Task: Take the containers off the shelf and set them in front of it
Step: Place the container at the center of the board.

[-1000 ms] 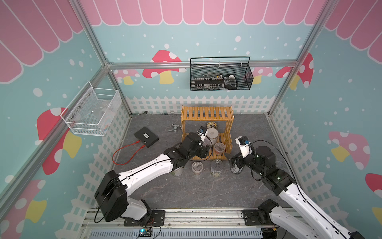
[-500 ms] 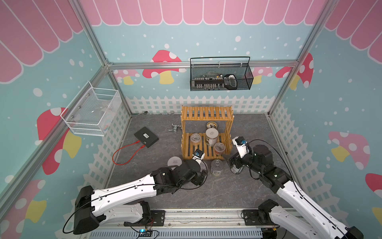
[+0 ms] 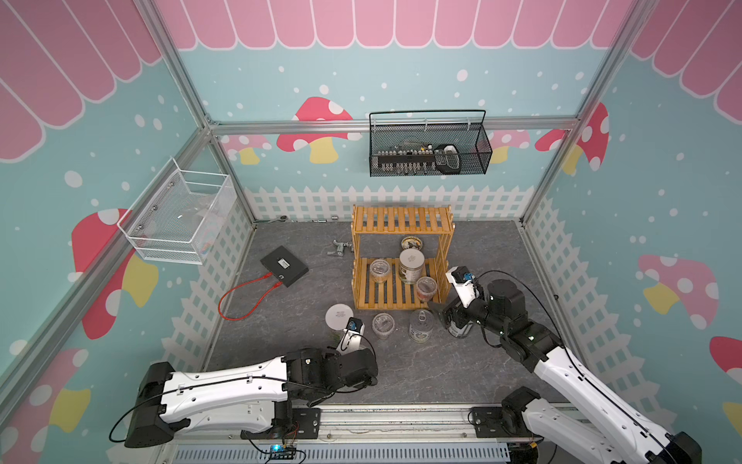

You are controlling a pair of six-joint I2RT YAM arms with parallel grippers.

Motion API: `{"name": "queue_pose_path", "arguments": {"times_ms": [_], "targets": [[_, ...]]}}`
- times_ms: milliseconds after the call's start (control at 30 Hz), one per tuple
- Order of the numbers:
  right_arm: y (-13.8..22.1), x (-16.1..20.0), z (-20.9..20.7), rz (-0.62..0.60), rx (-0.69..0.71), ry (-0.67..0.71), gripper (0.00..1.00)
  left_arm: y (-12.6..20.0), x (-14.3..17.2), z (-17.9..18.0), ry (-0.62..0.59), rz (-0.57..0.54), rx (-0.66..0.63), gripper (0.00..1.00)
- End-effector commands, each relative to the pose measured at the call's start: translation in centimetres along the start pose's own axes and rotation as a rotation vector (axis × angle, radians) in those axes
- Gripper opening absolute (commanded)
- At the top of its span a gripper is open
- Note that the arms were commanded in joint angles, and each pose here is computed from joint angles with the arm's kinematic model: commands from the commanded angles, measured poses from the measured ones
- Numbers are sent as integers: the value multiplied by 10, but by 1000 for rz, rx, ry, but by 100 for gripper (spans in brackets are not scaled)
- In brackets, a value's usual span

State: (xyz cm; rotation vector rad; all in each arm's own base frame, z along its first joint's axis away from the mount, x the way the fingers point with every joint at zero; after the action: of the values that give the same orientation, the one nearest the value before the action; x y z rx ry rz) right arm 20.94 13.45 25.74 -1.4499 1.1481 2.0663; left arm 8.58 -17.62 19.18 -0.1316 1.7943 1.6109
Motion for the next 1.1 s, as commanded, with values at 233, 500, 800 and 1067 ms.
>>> {"name": "queue_pose_path", "arguments": {"times_ms": [233, 500, 800, 1067], "targets": [[2, -15, 3, -44, -31, 49, 99, -14, 21, 19, 109, 72, -306, 67], [-3, -13, 3, -26, -53, 69, 99, -28, 24, 23, 136, 62, -334, 65], [-4, -10, 2, -25, -46, 77, 99, -56, 36, 24, 143, 108, -300, 66], [-5, -12, 2, -26, -54, 78, 99, -56, 37, 25, 159, 108, -292, 75]]}}
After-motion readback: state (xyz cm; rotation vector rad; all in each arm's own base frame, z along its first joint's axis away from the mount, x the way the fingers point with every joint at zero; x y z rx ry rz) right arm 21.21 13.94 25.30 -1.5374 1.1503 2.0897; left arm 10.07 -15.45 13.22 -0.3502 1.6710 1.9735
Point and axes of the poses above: each gripper's point midway between its finger pads, its own y axis back along the fingers, its own z axis along the line the jaws close on, x = y × z, the point moved 8 cm from there along y, back along the fingers, and after that the axes turned 10 degrees about -y, right-handed, at the moved point
